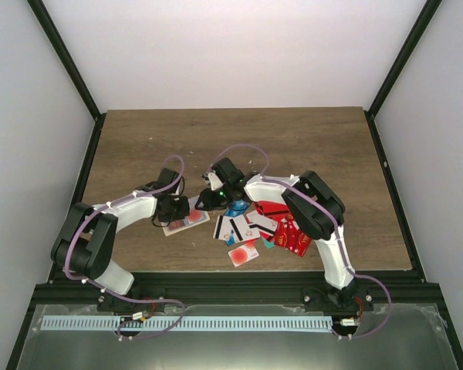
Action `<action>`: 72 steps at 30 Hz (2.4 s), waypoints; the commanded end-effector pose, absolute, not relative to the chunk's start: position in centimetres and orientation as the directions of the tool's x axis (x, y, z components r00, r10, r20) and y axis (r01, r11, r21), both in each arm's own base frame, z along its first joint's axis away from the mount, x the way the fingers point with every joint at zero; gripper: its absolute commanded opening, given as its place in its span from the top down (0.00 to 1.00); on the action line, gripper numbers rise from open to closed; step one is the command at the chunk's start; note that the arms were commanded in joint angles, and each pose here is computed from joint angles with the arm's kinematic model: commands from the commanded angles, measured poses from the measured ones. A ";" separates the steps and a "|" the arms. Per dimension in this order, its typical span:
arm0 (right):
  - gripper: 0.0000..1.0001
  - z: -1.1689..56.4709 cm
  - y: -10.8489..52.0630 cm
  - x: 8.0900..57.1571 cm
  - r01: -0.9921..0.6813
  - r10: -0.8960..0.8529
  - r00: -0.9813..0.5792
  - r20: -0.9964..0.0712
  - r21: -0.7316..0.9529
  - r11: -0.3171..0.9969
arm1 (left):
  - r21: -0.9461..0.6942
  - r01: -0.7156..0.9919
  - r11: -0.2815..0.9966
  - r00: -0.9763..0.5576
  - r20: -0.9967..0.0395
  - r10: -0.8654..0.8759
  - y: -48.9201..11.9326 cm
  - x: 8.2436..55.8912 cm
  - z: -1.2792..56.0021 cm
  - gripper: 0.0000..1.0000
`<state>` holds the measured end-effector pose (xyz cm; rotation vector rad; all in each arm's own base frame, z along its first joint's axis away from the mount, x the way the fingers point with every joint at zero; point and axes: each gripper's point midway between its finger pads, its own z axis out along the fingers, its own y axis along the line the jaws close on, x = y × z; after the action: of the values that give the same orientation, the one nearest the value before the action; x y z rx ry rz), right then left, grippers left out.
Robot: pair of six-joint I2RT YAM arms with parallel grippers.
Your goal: Put the credit cards into the card holder
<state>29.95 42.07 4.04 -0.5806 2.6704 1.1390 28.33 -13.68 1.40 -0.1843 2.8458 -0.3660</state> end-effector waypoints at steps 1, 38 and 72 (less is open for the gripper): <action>0.61 3.5 42.7 29.7 -0.414 -0.293 -0.910 -0.293 0.678 0.608 | -0.181 -0.121 0.976 -0.972 -0.177 -0.153 -12.1 26.5 -1.8 0.96; 0.65 6.6 44.9 28.2 -0.395 -0.308 -0.912 -0.270 0.776 0.492 | -0.225 -0.102 0.969 -0.957 -0.243 -0.157 -12.8 27.2 2.7 0.96; 0.54 7.5 52.8 24.2 -0.465 -0.431 -0.858 -0.282 0.782 0.415 | -0.289 -0.107 0.951 -0.870 -0.435 -0.230 -10.8 26.1 13.2 0.95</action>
<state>24.48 51.74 6.02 -0.7940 2.6481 1.4460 25.86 -10.63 12.33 -0.2455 2.6510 -0.3320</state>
